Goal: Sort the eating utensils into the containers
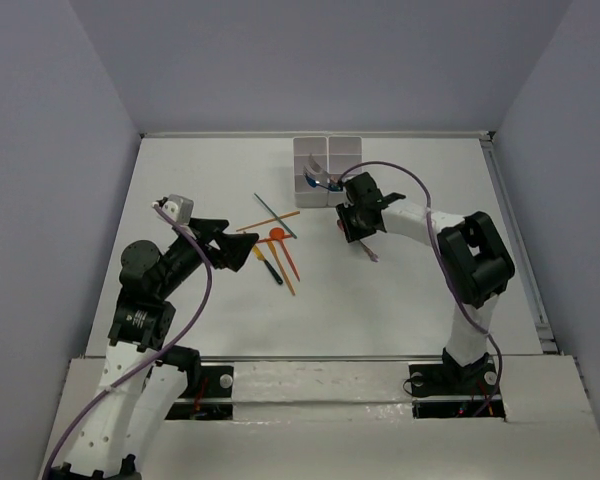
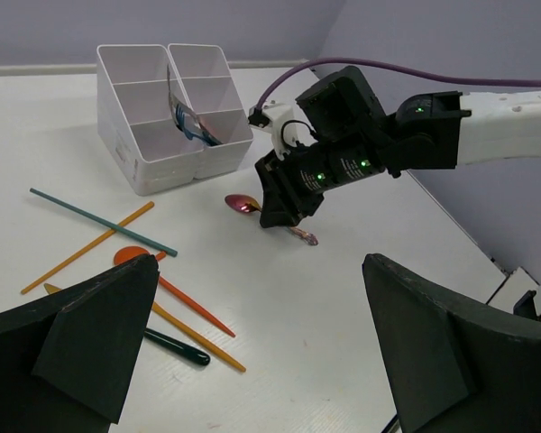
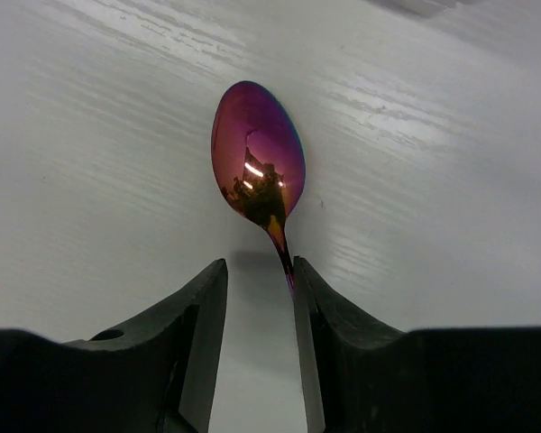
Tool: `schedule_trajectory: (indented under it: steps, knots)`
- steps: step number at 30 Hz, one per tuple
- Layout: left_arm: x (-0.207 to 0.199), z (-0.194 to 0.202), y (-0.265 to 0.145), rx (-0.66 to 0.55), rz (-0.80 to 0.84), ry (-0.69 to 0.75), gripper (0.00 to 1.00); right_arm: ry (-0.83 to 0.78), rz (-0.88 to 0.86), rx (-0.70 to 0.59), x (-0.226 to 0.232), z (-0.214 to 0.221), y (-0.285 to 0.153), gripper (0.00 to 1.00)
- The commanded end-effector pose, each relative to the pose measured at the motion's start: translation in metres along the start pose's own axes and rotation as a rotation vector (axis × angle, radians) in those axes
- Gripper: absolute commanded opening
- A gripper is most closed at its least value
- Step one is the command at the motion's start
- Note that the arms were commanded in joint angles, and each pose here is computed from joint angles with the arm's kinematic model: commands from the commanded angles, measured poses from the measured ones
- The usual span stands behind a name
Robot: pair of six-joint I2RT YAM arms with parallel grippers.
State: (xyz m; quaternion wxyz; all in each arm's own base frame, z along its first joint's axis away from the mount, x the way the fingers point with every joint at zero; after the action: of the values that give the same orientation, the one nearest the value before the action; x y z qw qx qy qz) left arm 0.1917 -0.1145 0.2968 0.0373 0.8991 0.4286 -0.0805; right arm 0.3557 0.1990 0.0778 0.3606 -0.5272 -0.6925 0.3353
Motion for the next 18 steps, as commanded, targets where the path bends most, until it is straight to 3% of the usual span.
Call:
schedule_trajectory:
  steps: [1, 5, 12, 14, 15, 18]
  knots:
    - [-0.007, -0.018, -0.002, -0.063, 0.036, 0.039, 0.99, -0.038, 0.021, -0.006, 0.001, -0.013, 0.003, 0.39]
    - [-0.009, -0.018, -0.002, -0.063, 0.042, 0.041, 0.99, -0.049, 0.017, 0.009, 0.002, -0.013, 0.011, 0.3]
    - [-0.01, -0.019, -0.002, -0.066, 0.042, 0.042, 0.99, -0.064, 0.052, 0.012, -0.002, -0.014, 0.019, 0.29]
    - [-0.01, -0.018, -0.002, -0.064, 0.044, 0.042, 0.99, -0.068, 0.043, 0.007, -0.001, -0.016, 0.017, 0.18]
    - [-0.01, -0.018, -0.002, -0.064, 0.044, 0.043, 0.99, -0.073, 0.03, -0.002, 0.001, -0.018, 0.017, 0.08]
    - [-0.009, -0.018, -0.002, -0.062, 0.043, 0.04, 0.99, -0.075, 0.034, -0.003, -0.001, -0.015, 0.015, 0.0]
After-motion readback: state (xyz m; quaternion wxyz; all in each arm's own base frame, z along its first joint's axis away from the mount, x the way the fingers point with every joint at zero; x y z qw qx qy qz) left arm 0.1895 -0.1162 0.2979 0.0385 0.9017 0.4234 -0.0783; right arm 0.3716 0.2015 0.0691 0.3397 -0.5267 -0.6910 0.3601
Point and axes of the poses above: each gripper's point midway between its finger pads, its own y axis out along the fingers, its own x axis along the line the jaws close on, z = x × y, the point moved 5 cm from there along -y, back along the fingers, and after that the axes turned 13 degrees about y, right-handed, at the moved point
